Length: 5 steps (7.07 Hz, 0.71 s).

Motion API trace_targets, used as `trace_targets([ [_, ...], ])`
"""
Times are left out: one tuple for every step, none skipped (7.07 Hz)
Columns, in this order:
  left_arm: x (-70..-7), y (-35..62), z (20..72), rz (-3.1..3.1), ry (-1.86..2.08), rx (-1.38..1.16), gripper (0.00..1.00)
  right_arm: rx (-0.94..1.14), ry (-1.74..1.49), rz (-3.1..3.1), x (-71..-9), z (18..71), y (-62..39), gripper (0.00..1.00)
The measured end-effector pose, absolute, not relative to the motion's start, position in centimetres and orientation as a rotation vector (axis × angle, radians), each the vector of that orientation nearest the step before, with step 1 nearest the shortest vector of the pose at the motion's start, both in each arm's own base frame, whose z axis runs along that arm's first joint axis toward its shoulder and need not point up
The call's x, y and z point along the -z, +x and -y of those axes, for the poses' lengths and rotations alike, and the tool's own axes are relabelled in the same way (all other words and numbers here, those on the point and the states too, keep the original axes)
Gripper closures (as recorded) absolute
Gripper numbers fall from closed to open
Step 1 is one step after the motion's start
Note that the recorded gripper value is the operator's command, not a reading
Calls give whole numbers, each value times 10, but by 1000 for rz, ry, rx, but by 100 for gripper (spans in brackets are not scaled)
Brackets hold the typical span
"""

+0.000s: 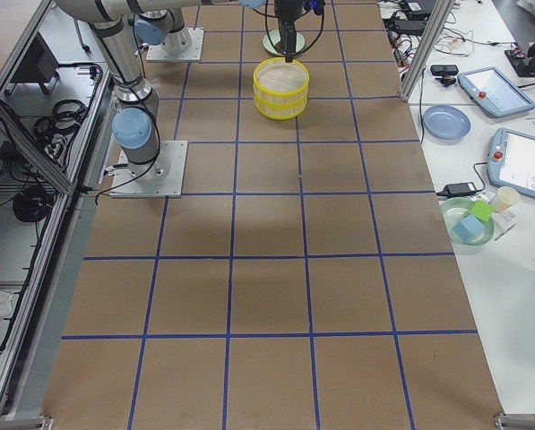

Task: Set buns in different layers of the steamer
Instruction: 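Carry the brown bun over the steamer with left gripper while right gripper rises, then lower the brown bun into the top tier and open the left gripper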

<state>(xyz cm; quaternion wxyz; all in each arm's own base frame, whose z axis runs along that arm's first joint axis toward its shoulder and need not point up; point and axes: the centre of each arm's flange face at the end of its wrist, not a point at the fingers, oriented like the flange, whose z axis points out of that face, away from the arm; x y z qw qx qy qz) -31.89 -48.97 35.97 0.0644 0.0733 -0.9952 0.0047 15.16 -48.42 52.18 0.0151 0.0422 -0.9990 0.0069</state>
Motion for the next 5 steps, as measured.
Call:
trace_targets([
  [-347, -343, 486, 2998, 234, -31, 81, -10, 123, 3115, -519, 476, 141, 0],
  [-335, -360, 483, 2995, 241, -38, 8, -44, 116, 3118, -514, 467, 137, 0],
  [-323, -368, 482, 3001, 240, -28, 0, -91, 104, 3118, -512, 465, 134, 0],
  [-316, -372, 483, 3003, 238, -17, 0, -124, 88, 3120, -516, 469, 128, 0],
  [-313, -373, 483, 3002, 234, -11, 0, -146, 71, 3121, -522, 477, 121, 0],
])
